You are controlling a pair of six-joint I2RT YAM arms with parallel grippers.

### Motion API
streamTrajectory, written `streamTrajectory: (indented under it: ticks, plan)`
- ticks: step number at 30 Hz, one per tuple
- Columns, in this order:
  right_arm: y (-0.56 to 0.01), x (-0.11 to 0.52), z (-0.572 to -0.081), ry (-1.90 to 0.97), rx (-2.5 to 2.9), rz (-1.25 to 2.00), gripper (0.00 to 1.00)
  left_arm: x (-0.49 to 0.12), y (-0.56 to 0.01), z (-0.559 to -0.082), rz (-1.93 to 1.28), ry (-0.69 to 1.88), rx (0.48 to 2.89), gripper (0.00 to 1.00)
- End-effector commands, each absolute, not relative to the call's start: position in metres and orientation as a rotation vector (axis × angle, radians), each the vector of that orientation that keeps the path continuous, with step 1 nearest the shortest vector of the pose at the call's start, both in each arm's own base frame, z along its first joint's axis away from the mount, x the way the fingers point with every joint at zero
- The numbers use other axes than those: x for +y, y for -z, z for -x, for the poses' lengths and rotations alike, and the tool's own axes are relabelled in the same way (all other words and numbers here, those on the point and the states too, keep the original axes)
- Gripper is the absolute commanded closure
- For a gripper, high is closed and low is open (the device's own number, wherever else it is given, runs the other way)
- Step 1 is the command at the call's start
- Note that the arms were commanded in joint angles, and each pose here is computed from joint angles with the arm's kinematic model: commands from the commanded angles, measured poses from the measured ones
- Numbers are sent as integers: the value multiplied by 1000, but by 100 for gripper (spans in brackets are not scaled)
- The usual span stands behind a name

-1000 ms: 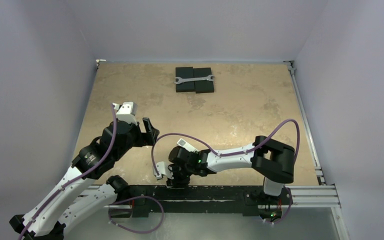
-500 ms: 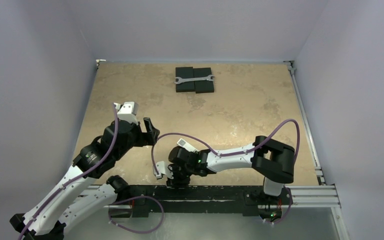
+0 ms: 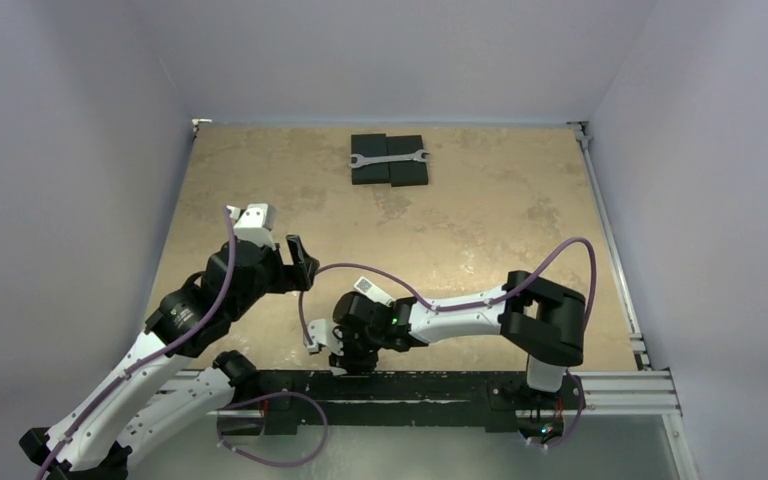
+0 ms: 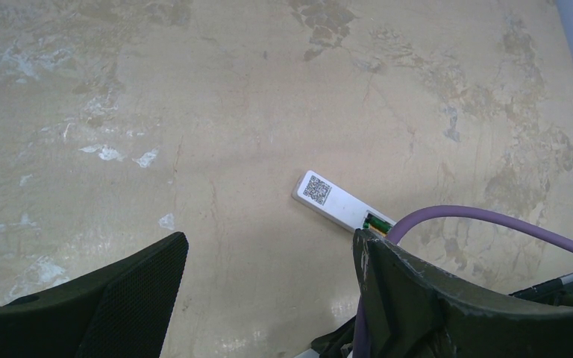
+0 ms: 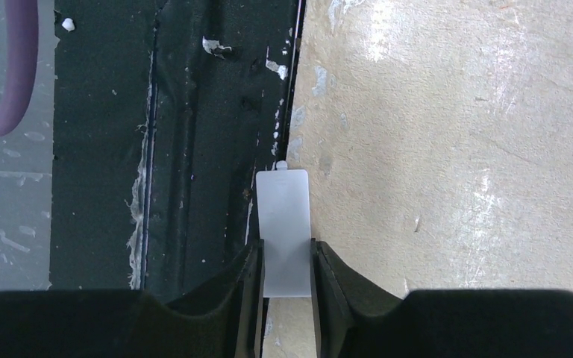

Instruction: Load the batteries into the remote control

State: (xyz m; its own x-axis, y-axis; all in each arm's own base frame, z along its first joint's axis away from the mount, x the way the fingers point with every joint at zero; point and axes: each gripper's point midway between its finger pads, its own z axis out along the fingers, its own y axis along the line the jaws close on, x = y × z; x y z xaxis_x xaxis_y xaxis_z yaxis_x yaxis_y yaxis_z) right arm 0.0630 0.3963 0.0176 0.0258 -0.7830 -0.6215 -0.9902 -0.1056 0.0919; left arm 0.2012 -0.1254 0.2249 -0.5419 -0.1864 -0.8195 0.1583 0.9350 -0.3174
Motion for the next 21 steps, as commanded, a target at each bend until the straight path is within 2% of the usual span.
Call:
streamTrajectory:
  ticks: [1, 10, 21]
  plan:
    - [6, 371, -63, -648, 1938, 1983, 72, -124, -236, -206, 22, 438, 2053, 18]
    - [-7, 368, -72, -580, 1989, 1890, 84, -123, -236, -205, 26, 442, 2048, 18]
    - [-23, 364, -89, -523, 2127, 1594, 83, -127, -236, -207, 27, 453, 2049, 18]
